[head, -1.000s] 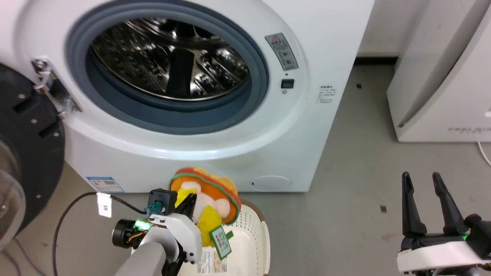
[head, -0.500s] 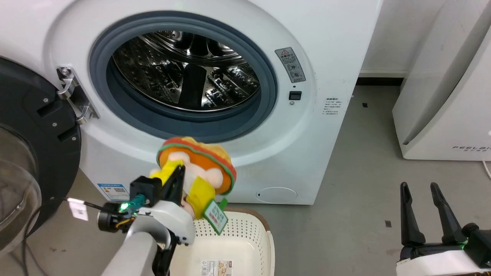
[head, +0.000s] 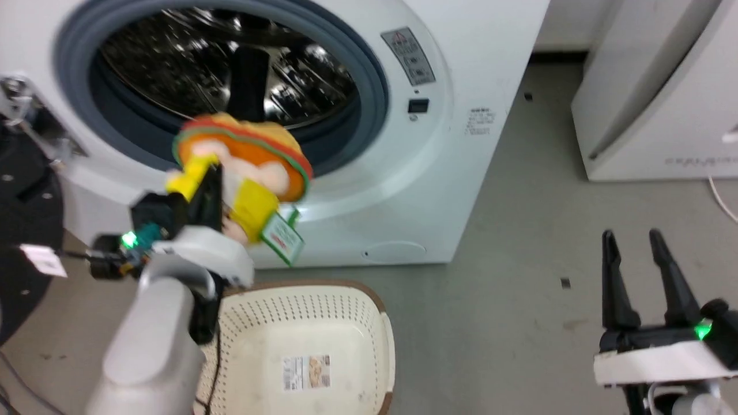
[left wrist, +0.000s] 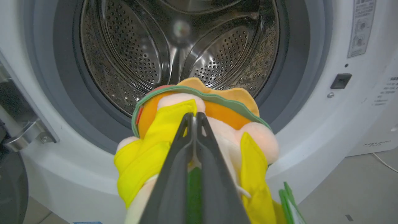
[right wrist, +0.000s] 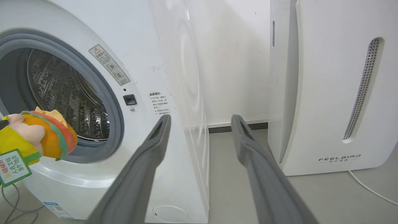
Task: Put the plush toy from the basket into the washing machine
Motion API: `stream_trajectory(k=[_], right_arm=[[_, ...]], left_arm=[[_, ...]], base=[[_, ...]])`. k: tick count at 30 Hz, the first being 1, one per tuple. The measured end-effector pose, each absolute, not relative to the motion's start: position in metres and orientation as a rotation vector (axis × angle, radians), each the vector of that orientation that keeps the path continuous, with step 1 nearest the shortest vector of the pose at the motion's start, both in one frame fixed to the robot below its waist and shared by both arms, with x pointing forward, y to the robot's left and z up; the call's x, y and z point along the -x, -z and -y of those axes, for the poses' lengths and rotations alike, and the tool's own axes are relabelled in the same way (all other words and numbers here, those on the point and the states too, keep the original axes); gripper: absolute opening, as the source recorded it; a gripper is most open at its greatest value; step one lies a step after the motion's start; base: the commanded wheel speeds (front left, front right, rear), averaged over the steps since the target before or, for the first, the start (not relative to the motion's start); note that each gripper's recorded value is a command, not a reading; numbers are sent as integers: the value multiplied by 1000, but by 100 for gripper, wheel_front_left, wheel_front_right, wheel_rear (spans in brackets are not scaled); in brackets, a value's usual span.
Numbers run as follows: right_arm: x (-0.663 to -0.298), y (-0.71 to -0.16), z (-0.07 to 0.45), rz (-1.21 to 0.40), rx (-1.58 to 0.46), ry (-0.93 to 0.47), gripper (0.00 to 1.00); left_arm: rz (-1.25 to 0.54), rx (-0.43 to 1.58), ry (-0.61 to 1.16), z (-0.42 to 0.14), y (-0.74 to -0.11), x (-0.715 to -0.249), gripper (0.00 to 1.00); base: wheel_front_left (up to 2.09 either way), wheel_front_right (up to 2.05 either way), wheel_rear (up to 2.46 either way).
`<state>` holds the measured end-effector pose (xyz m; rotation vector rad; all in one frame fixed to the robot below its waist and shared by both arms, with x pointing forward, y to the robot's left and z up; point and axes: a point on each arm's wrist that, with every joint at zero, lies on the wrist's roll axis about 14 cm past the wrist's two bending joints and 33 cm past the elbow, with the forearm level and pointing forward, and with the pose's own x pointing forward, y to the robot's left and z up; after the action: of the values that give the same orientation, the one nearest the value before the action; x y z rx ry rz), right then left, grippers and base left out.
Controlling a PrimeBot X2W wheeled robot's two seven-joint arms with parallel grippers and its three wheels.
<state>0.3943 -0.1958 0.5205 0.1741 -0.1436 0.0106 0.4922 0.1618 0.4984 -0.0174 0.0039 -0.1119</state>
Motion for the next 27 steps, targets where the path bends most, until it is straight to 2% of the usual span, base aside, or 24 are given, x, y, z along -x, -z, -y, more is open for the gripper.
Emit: stream_trajectory(k=[17,27], right_arm=[[-442,-510,225,159,-167,65,100],[-453,-474,241,78,-136,109,100]], left_arm=[[44,-26,89,-172,-487,-620,0],[55,12,53,-179,-470,-685,0]], base=[[0,0,0],[0,0,0]])
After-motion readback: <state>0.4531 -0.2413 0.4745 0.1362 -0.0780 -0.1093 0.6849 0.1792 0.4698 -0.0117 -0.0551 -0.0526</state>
